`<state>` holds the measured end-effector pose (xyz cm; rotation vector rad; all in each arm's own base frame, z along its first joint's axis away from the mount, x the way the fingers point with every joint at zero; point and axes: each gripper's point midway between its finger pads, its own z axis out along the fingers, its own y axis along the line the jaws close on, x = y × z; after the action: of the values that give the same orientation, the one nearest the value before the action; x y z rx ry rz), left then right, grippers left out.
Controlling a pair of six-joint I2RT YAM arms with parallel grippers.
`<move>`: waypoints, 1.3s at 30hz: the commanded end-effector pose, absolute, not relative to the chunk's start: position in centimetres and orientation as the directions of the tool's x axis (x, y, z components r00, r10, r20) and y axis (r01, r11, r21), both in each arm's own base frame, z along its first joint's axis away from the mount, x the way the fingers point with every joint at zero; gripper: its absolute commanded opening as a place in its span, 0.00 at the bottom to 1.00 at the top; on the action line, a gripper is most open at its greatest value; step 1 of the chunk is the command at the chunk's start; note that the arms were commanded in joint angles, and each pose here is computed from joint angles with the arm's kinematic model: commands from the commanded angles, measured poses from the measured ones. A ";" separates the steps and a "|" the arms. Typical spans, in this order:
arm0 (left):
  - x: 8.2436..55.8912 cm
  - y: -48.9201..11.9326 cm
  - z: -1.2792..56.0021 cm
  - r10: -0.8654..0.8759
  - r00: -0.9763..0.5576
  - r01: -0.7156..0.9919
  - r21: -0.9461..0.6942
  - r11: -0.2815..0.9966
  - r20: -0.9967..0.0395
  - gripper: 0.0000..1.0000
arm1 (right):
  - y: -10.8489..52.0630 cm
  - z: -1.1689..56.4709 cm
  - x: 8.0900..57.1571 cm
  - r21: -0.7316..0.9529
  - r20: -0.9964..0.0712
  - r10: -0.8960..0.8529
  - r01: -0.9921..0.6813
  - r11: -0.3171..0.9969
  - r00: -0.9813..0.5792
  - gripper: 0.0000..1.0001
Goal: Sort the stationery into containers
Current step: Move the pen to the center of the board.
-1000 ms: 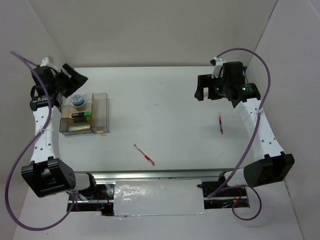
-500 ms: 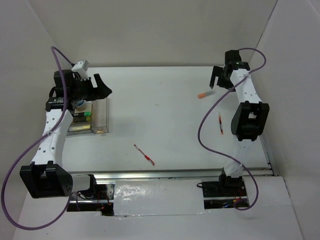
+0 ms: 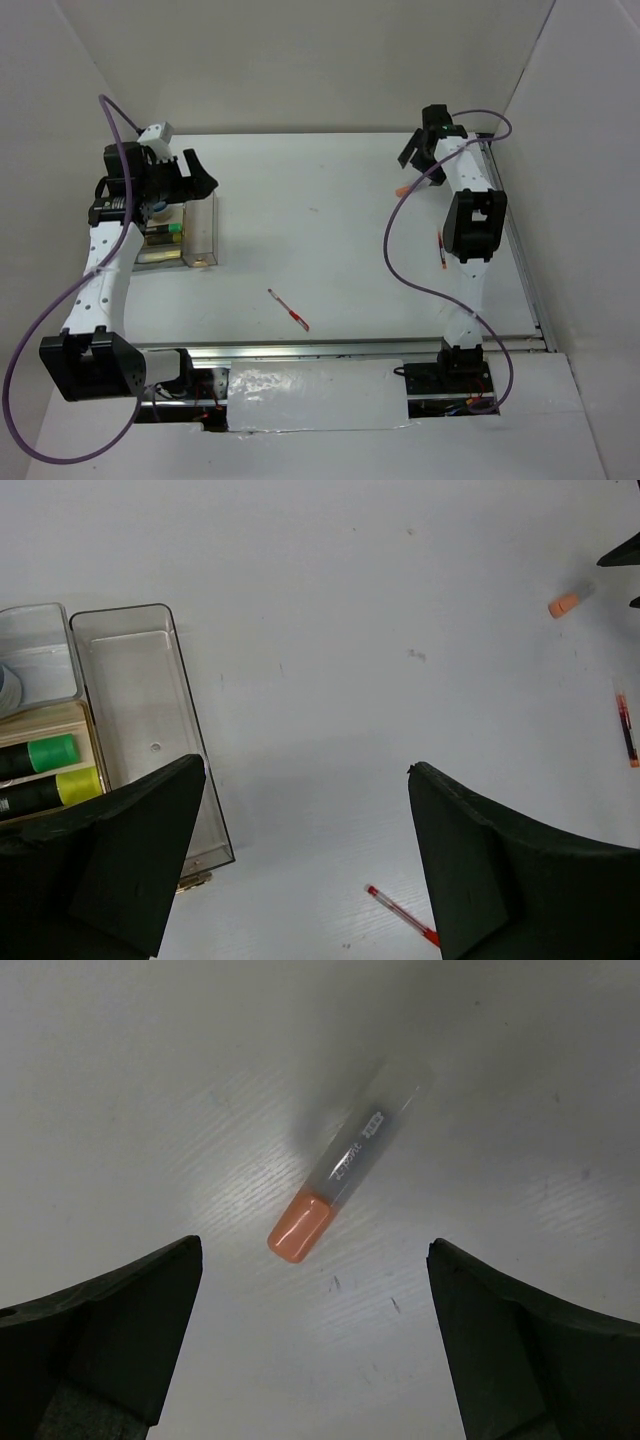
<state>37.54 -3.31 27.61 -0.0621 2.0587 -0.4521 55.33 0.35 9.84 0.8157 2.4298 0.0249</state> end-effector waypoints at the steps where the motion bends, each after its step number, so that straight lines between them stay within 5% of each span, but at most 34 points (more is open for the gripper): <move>1: 37.4 -2.7 28.2 -0.208 -0.482 0.148 -0.313 0.938 -0.851 0.95 | 0.4 9.6 57.2 0.208 -0.557 0.604 0.608 0.766 -0.570 1.00; 22: 37.1 3.0 23.2 -0.412 -0.628 -0.056 -0.490 0.870 -0.660 0.96 | 2.3 8.0 58.5 0.116 -0.615 0.472 0.520 0.846 -0.631 0.90; 29: 36.9 2.8 23.7 -0.393 -0.600 -0.010 -0.485 0.874 -0.696 0.97 | 0.4 11.3 59.3 0.029 -0.686 0.322 0.418 0.908 -0.652 0.91; 39: 36.9 2.9 23.4 -0.397 -0.608 -0.015 -0.490 0.871 -0.687 0.97 | -1.1 6.8 58.5 -0.045 -0.596 0.238 0.328 0.944 -0.767 0.93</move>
<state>36.69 3.12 21.89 -0.3384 2.2199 -0.5497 57.77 -0.69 6.41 0.4570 2.4834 -0.1947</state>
